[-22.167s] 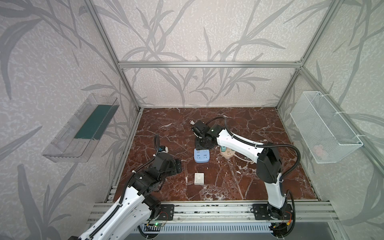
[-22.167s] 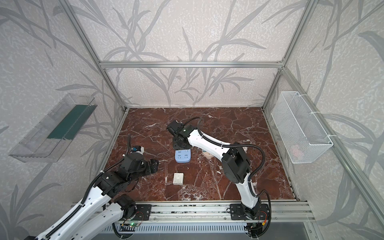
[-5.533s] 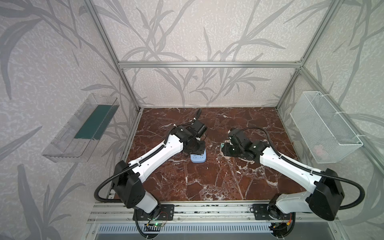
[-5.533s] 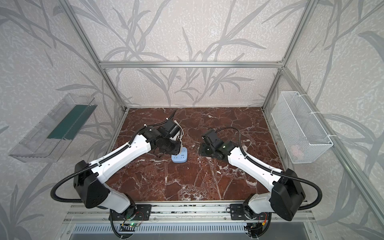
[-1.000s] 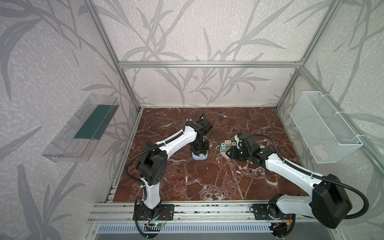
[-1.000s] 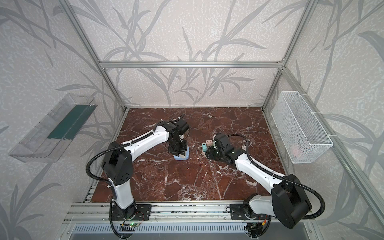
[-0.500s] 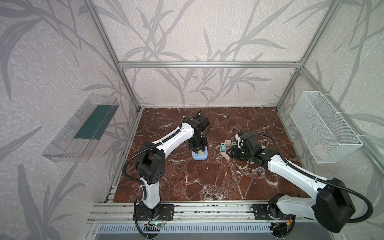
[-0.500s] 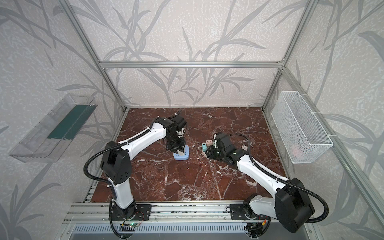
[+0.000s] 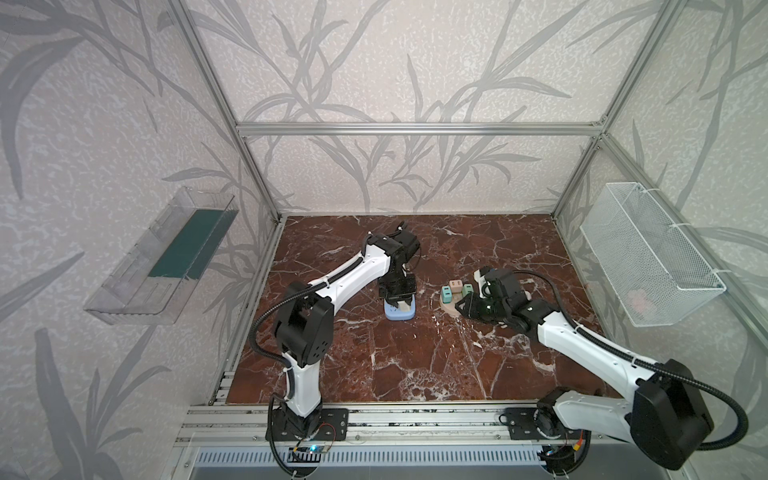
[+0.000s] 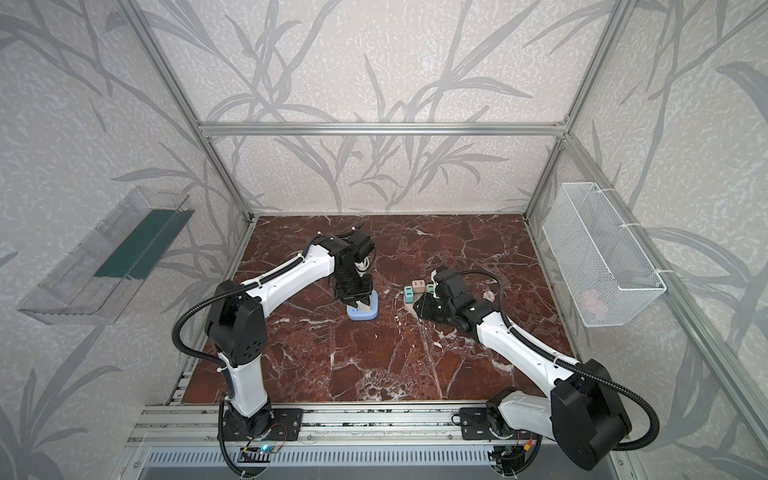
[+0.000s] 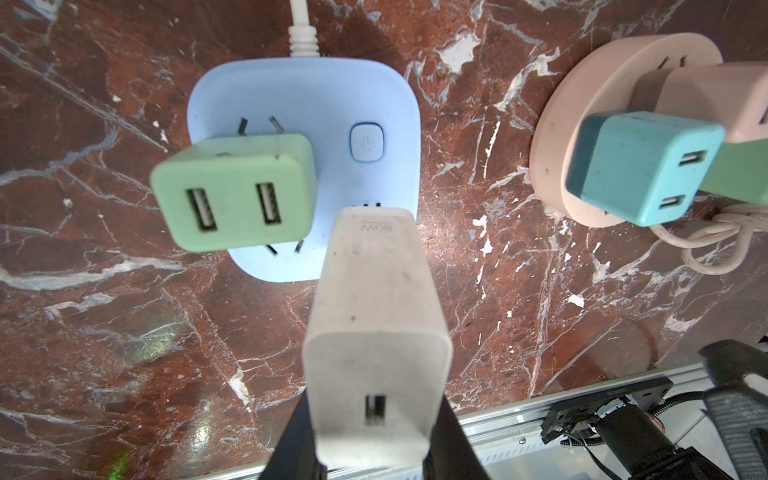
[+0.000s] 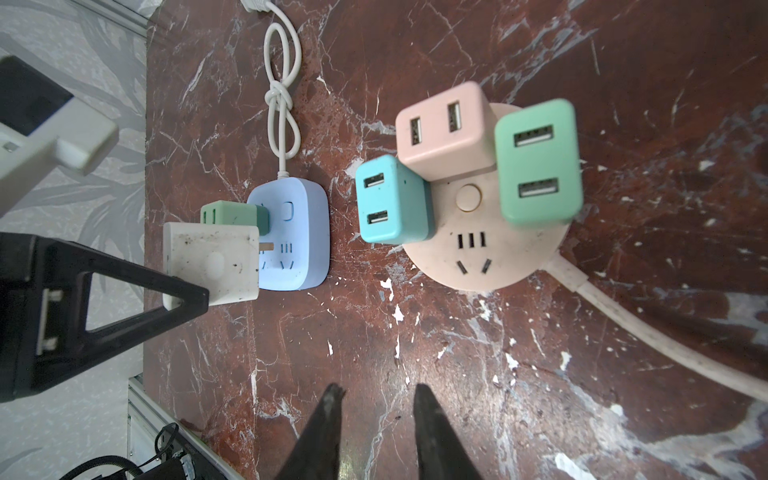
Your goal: Insert the plug
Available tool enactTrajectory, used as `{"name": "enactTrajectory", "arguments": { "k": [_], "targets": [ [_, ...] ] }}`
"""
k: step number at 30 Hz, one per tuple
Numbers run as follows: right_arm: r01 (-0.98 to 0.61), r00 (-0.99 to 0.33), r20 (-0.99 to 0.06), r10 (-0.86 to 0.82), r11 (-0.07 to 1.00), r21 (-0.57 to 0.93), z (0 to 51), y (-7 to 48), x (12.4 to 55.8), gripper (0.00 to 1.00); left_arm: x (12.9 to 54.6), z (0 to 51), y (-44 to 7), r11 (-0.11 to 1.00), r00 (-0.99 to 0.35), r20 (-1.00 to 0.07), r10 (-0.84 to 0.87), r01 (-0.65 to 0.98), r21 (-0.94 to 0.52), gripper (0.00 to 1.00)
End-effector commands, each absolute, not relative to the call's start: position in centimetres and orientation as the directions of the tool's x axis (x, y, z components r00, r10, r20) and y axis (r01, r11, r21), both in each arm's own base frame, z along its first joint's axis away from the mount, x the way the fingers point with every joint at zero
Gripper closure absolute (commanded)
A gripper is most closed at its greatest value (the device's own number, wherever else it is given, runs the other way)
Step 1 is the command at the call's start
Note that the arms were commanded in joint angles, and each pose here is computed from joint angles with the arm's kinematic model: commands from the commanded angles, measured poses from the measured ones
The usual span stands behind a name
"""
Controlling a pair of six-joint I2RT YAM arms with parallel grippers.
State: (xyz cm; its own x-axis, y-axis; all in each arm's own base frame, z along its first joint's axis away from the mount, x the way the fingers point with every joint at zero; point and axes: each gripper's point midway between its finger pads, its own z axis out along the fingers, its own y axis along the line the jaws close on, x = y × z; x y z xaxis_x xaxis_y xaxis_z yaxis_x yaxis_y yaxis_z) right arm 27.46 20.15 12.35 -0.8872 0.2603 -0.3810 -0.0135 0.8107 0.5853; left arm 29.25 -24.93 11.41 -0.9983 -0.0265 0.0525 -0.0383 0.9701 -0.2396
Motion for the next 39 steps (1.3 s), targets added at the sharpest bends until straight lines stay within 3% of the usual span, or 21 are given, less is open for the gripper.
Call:
{"name": "enactTrajectory", "arguments": {
  "k": [1, 39],
  "targets": [
    [-0.031, -0.878, -0.4, 0.262, 0.803, 0.595, 12.9, 19.9, 27.4, 0.69, 29.3, 11.6, -25.2, 0.968, -0.997, 0.068, -0.03, -0.046, -0.246, 1.0],
    [-0.012, -0.867, -0.4, 0.297, 0.79, 0.613, 13.0, 18.4, 27.4, 0.69, 29.0, 10.0, -24.8, 0.985, -0.997, 0.072, -0.032, -0.044, -0.168, 1.0]
  ]
}}
